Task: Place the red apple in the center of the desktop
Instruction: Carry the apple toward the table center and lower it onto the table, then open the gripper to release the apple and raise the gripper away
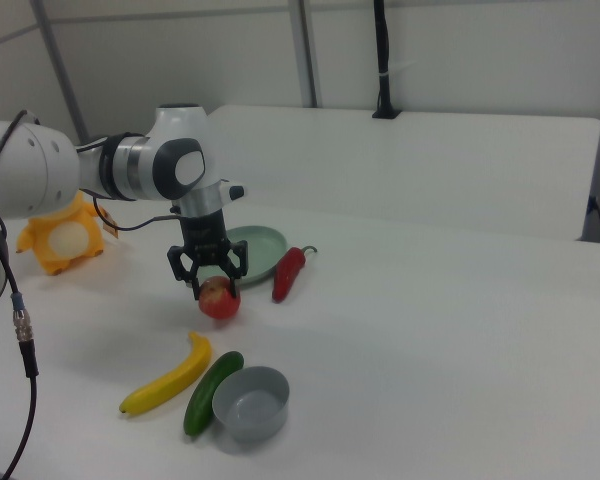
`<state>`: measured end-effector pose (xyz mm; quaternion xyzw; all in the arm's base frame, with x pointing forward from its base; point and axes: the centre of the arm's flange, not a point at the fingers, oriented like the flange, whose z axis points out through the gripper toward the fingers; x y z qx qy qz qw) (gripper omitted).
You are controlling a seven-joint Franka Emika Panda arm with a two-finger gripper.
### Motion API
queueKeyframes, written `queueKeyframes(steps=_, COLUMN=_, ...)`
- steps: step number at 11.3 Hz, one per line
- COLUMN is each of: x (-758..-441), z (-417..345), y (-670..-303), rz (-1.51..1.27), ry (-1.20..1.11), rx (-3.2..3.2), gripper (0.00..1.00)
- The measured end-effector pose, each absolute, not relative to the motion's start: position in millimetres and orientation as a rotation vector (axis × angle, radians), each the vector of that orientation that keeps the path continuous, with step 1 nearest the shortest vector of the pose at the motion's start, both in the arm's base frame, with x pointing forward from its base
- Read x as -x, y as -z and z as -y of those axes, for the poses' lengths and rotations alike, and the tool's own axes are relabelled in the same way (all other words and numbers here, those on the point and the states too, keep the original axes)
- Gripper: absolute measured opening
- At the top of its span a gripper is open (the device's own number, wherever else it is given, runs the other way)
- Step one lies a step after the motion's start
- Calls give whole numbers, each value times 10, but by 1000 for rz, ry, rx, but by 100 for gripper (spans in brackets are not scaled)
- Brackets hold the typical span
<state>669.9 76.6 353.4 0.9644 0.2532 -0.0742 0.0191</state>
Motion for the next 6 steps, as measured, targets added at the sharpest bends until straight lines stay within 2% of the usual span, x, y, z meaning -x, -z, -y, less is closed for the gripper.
queueKeyframes(steps=2, x=-6705, z=-765, y=-3546, rz=-785, ry=226, rx=-2993, gripper=70)
queueKeyframes(steps=3, x=-6707, z=-763, y=-3552, rz=-784, ry=224, rx=-2994, gripper=76)
queueKeyframes(steps=4, x=-6711, z=-758, y=-3557, rz=-783, ry=223, rx=-2993, gripper=77)
queueKeyframes(steps=5, x=-6716, z=-753, y=-3567, rz=-784, ry=220, rx=-2987, gripper=85)
queueKeyframes(steps=6, x=-6721, z=-752, y=-3578, rz=-784, ry=216, rx=-2985, gripper=96)
